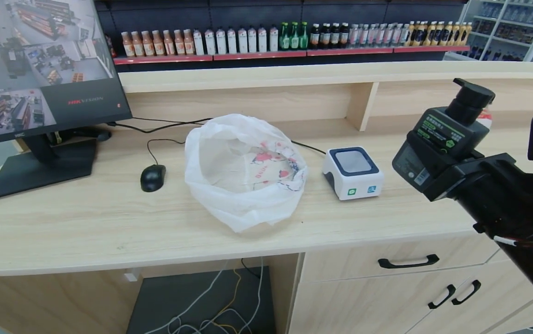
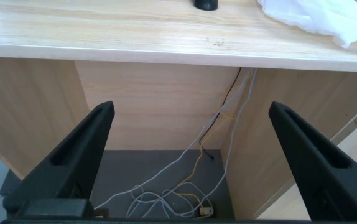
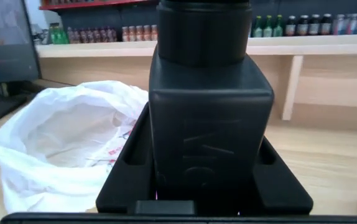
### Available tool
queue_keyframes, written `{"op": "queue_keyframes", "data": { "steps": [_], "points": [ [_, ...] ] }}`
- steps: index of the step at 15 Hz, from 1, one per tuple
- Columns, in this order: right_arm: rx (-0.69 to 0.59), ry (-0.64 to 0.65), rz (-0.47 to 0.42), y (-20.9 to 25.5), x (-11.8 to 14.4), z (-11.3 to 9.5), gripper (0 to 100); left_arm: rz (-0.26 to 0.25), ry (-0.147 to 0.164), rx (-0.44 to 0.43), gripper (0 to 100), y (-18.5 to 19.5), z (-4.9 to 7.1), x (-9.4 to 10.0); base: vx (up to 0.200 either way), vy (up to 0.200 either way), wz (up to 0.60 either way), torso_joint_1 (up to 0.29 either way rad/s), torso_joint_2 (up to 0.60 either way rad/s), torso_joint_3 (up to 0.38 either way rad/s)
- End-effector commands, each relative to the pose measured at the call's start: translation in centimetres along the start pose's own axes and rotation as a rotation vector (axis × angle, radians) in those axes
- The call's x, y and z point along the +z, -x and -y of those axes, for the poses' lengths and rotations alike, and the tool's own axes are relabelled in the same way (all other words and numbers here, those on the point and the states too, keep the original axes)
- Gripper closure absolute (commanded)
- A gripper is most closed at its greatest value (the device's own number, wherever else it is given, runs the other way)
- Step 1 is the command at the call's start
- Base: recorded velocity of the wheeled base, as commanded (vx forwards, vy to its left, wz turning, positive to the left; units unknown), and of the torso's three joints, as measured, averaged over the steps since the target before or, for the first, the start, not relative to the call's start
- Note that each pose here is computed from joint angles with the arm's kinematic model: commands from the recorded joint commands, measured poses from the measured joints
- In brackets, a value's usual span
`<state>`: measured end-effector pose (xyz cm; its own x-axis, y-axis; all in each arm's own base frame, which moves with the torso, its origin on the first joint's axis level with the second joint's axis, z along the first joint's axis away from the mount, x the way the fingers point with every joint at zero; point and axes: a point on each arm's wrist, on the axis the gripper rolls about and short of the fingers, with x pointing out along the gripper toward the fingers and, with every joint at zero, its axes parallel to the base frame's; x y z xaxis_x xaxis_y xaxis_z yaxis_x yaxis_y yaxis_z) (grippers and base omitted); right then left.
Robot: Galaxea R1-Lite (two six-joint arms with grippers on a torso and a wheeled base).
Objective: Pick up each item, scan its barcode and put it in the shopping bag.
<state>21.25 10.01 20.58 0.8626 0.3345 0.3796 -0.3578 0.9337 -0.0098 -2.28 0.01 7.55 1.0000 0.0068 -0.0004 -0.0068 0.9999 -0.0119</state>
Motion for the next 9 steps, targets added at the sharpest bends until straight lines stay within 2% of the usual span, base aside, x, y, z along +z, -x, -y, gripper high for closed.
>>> {"op": "queue_keyframes", "data": {
  "steps": [1, 3, 7, 9],
  "points": [
    [0.031, 0.012, -0.015, -0.4, -0.5, 0.1, 100, 0.0, 0.0, 0.001, 0, 0.0, 0.0, 0.0, 0.0, 0.0, 0.0, 0.0, 0.0, 0.0],
    [0.078, 0.08, -0.024, -0.3, -0.9, 0.3, 100, 0.0, 0.0, 0.001, 0, 0.0, 0.0, 0.0, 0.0, 0.0, 0.0, 0.0, 0.0, 0.0],
    [0.081, 0.257, -0.051, -2.0, -2.6, 0.7, 100, 0.0, 0.0, 0.001, 0, 0.0, 0.0, 0.0, 0.0, 0.0, 0.0, 0.0, 0.0, 0.0],
    [0.114, 0.33, -0.002, -3.8, -2.6, 0.5, 100, 0.0, 0.0, 0.001, 0, 0.0, 0.0, 0.0, 0.0, 0.0, 0.0, 0.0, 0.0, 0.0]
  ]
}}
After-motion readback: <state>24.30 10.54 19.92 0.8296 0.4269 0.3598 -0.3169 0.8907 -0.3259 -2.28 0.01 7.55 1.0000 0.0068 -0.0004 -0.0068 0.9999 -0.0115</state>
